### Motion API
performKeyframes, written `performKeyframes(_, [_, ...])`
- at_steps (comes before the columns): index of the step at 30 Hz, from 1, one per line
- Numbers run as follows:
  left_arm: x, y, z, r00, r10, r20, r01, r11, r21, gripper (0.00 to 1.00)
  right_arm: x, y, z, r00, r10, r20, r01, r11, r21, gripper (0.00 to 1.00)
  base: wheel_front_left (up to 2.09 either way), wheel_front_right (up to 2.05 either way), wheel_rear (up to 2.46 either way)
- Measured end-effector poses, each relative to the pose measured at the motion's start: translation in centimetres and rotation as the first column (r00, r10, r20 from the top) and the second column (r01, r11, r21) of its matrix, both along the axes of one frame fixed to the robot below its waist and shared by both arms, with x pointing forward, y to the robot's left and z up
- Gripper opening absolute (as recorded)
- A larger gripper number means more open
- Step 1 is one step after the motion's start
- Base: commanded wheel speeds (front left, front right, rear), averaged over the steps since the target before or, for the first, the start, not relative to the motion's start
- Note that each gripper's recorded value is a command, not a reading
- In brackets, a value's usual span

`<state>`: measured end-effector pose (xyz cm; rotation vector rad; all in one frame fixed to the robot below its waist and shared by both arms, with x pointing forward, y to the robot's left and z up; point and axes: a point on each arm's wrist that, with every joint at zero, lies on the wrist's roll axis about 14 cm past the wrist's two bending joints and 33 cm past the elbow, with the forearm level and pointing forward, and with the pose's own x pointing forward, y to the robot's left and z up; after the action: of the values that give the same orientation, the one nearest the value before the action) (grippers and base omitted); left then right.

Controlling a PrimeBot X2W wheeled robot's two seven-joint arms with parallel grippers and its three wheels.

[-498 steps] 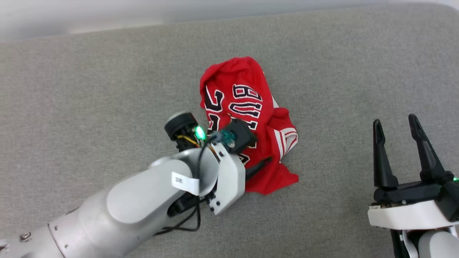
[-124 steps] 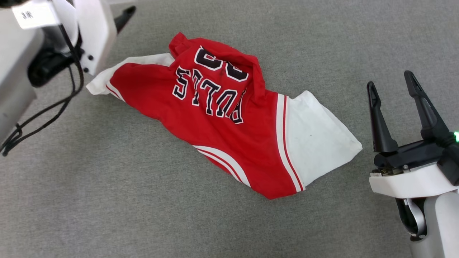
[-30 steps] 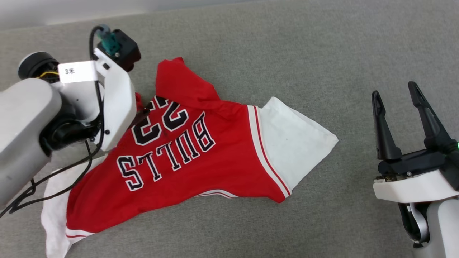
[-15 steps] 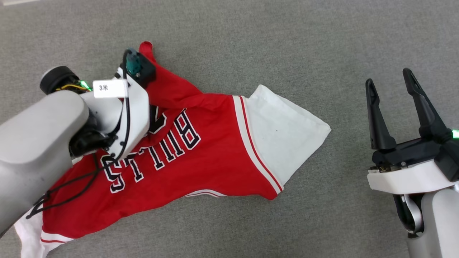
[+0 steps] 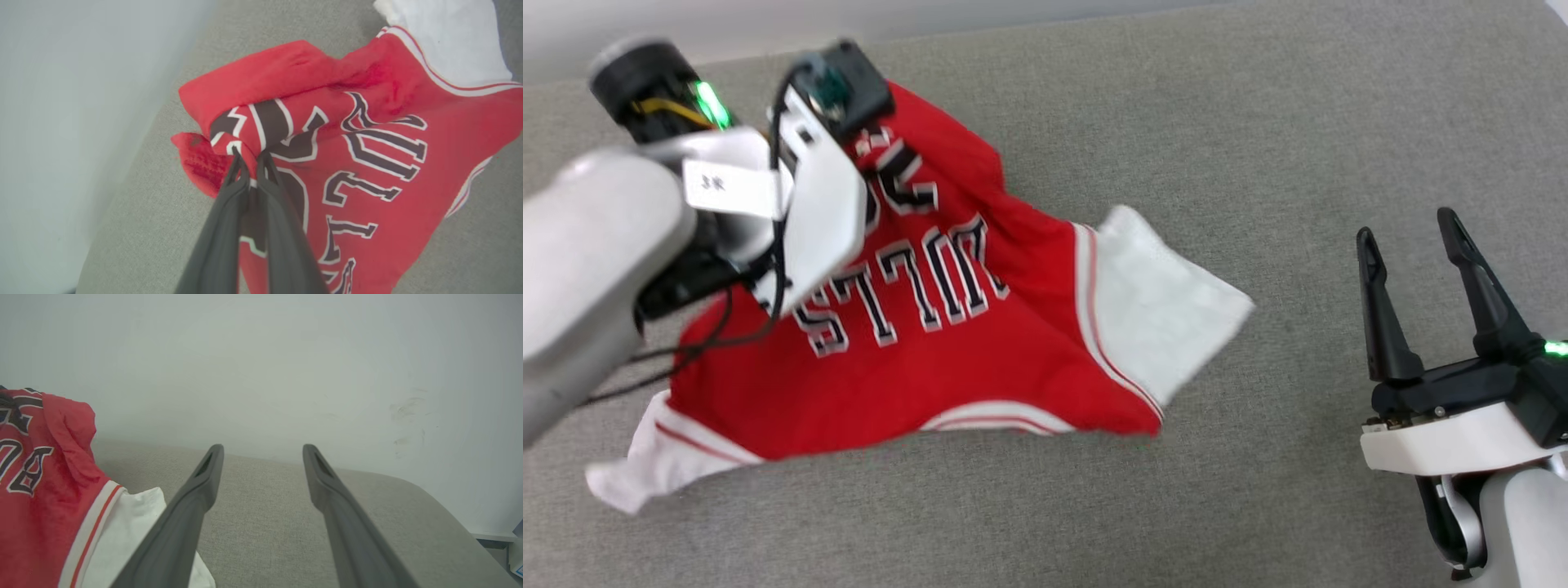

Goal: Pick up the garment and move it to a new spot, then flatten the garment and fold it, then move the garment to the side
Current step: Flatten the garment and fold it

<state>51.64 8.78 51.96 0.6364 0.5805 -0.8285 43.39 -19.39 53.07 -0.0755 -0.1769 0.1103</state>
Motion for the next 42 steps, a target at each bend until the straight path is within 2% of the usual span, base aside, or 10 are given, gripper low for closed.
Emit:
performKeyframes(6, [2.4, -2.3, 2.3, 0.994, -0.050, 0.092, 0.050, 0.999, -0.003, 0.00, 0.5, 0.0, 0.2, 1.000, 0.001, 0.008, -0.001, 1.000, 0.002, 1.00, 0.00, 0.00, 0.00])
performKeyframes(13, [6.7, -6.8, 1.4, 0.981, -0.108, 0.163, 0.112, 0.994, -0.018, 0.00, 1.8, -0.6, -0.7, 1.000, -0.025, -0.006, 0.025, 1.000, 0.000, 1.00, 0.00, 0.00, 0.00])
performKeyframes(20, [8.7, -9.5, -5.8, 0.995, -0.100, 0.024, 0.101, 0.994, -0.045, 0.00, 2.9, -1.7, -3.0, 0.996, -0.067, -0.056, 0.067, 0.998, -0.005, 1.00, 0.00, 0.00, 0.00])
performKeyframes(25, [5.7, -9.7, -13.8, 0.979, -0.104, -0.176, 0.109, 0.994, 0.017, 0.00, 3.0, -2.5, -4.2, 0.992, -0.094, -0.085, 0.093, 0.996, -0.015, 1.00, 0.00, 0.00, 0.00])
performKeyframes(30, [5.7, -9.5, -13.6, 0.979, -0.095, -0.180, 0.096, 0.995, -0.002, 0.00, 3.0, -2.8, -3.7, 0.992, -0.103, -0.074, 0.102, 0.995, -0.020, 1.00, 0.00, 0.00, 0.00])
performKeyframes(31, [5.7, -9.5, -13.1, 0.982, -0.099, -0.161, 0.099, 0.995, -0.009, 0.66, 3.0, -2.8, -3.5, 0.992, -0.102, -0.067, 0.101, 0.995, -0.021, 1.00, 0.00, 0.00, 0.00])
performKeyframes(32, [6.1, -9.5, -12.3, 0.986, -0.101, -0.133, 0.098, 0.995, -0.026, 1.00, 3.0, -2.7, -3.2, 0.993, -0.099, -0.061, 0.098, 0.995, -0.020, 1.00, 0.00, 0.00, 0.00])
performKeyframes(37, [8.1, -9.1, -6.3, 0.997, -0.079, 0.026, 0.082, 0.985, -0.149, 1.00, 2.6, -2.0, -2.4, 0.996, -0.085, -0.041, 0.085, 0.996, -0.003, 1.00, 0.00, 0.00, 0.00])
performKeyframes(42, [8.8, -3.7, -2.9, 0.998, 0.038, 0.054, -0.030, 0.988, -0.150, 1.00, 2.2, -1.2, -2.0, 0.997, -0.064, -0.032, 0.064, 0.998, 0.018, 1.00, 0.00, 0.00, 0.00])
